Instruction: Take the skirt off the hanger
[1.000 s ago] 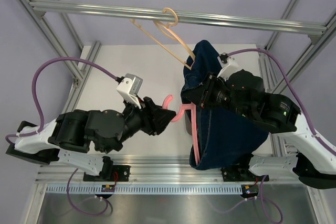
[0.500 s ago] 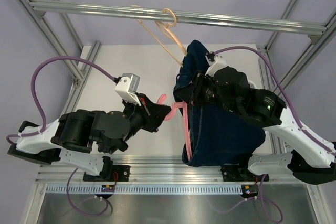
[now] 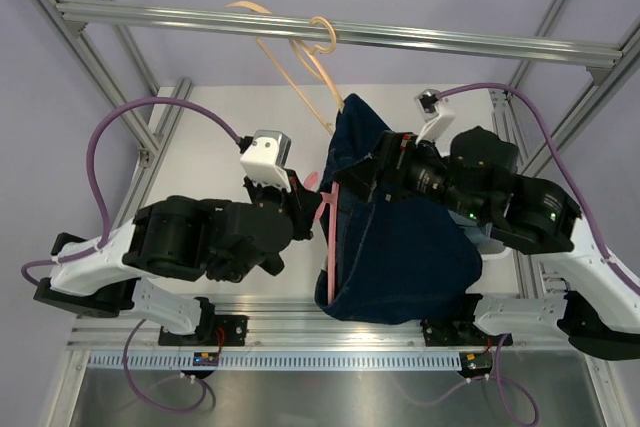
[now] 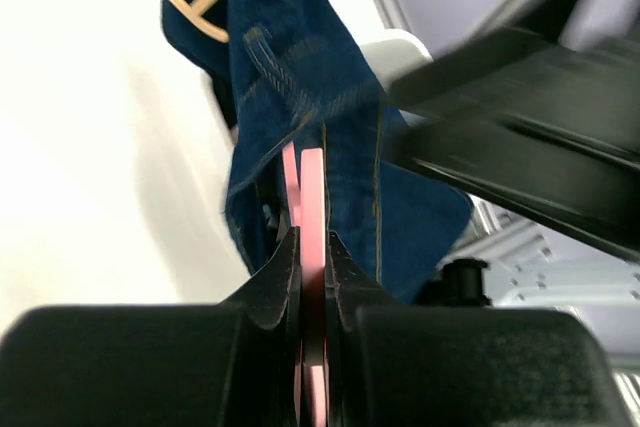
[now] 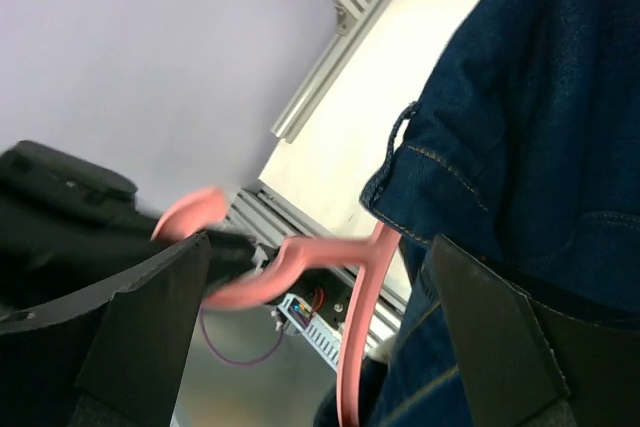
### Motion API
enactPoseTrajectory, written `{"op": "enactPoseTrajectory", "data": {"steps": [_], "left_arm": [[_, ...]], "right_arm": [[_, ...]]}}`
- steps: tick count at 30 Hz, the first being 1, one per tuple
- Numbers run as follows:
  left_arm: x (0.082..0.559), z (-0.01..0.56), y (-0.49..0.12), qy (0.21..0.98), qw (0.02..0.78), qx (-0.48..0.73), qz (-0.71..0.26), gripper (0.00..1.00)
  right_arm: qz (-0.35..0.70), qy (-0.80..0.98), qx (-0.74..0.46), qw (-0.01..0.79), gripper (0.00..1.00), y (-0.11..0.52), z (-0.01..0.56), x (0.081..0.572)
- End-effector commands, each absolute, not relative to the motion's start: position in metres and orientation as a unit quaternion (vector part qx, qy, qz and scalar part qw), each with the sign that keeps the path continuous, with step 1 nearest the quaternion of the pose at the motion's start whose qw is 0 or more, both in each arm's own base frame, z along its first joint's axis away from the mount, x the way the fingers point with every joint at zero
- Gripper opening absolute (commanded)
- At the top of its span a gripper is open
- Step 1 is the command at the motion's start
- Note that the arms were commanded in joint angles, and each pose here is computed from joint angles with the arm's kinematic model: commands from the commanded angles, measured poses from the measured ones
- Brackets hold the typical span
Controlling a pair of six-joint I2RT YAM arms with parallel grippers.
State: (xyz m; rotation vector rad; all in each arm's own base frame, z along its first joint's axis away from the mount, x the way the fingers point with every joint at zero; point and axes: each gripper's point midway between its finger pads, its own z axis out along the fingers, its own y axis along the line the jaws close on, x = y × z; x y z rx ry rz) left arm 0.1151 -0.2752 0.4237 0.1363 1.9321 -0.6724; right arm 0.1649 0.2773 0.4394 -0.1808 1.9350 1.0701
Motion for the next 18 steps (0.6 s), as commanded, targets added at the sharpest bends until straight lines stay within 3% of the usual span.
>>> {"op": "enactPoseTrajectory", "data": {"steps": [1,7,12,13,18], "left_arm": [[0.137,0.466,-0.256,0.780,0.554,0.002,-0.293,0.00],[0.145,0.496,-0.261,0.760,0.574,-0.005,-0.306,0.00],[0.153,0.518,-0.261,0.744,0.590,-0.016,-0.312,0.00],[0.156,0.520,-0.261,0.743,0.593,-0.018,-0.309,0.00],[0.164,0.523,-0.268,0.744,0.593,-0.012,-0.308,0.00]], "right_arm": [[0.469,0.746,-0.109,0.460,0.99,0.262,0.473,0.142],[0.480,0.757,-0.079,0.437,0.99,0.236,0.464,0.126],[0.490,0.786,-0.091,0.367,0.87,0.257,0.412,0.103],[0.470,0.791,-0.074,0.385,0.86,0.260,0.405,0.109],[0.411,0.811,-0.154,0.387,0.85,0.293,0.375,0.053]]}}
